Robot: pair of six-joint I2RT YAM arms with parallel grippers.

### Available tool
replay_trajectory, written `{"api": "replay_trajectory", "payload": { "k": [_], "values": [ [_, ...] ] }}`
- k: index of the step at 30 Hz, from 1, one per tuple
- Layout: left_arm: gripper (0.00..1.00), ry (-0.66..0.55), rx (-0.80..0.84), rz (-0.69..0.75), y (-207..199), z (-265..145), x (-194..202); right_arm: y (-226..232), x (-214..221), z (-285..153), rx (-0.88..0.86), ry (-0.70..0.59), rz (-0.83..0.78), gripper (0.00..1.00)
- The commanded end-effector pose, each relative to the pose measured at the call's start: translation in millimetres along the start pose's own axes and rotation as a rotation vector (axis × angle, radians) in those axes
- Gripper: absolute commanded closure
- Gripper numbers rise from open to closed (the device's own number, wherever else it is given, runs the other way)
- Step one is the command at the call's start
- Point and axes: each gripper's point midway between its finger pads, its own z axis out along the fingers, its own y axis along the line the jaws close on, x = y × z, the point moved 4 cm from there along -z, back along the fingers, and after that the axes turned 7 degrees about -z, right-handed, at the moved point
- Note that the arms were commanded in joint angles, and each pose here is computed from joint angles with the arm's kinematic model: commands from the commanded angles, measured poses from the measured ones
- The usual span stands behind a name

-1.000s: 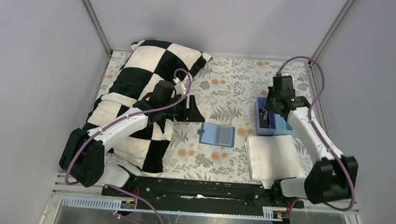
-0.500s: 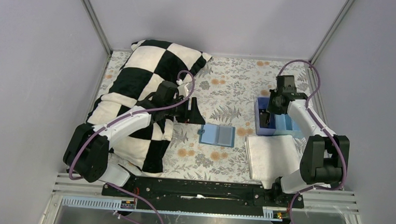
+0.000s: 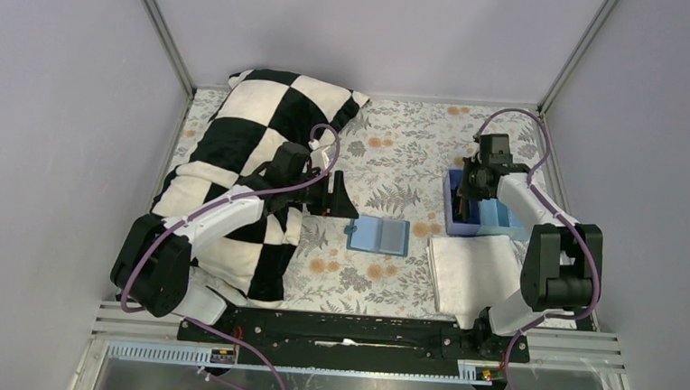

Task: Take the credit cards out of the card holder
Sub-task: Place the credit card in the storage box, then remove the credit card from the card holder.

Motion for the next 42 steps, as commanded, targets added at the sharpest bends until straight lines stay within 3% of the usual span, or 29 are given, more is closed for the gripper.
{"api": "replay_trajectory", "payload": {
  "k": [1, 5, 10, 19, 23, 32, 42],
  "values": [
    [0.35, -0.034, 0.050, 0.036, -11.0, -5.2, -5.3, 2.1, -4.3, 5.2, -0.027, -0.021, -0.011, 0.99],
    [0.35, -0.036, 0.043, 0.037, -10.5, -6.4, -4.7, 1.2, -1.8, 8.5, -0.023, -0.013, -0.013, 0.94],
    [0.35, -0.027, 0.038, 0.029, -8.8, -5.9, -2.4, -5.1, -6.7, -1.3, 0.029, -0.033, -0.009, 0.55],
    [0.35, -0.027, 0.030, 0.026, -11.0, -2.6, -2.7, -7.4, -41.6, -73.3, 0.085, -0.218, 0.007, 0.56],
    [0.34, -0.003, 0.020, 0.047, -16.0, 9.9, 3.1, 19.1, -34.5, -89.5, -0.080, -0.228, 0.076, 0.58],
    [0.35, 0.022, -0.001, 0.009, -11.9, 52.0, 11.0, 128.9, 57.7, -71.0, -0.323, -0.090, 0.114, 0.59],
    [0.35, 0.042, -0.103, -0.065, 25.3, 80.9, 14.6, 135.4, 107.6, -29.8, -0.355, 0.016, 0.194, 0.59]
  ]
}}
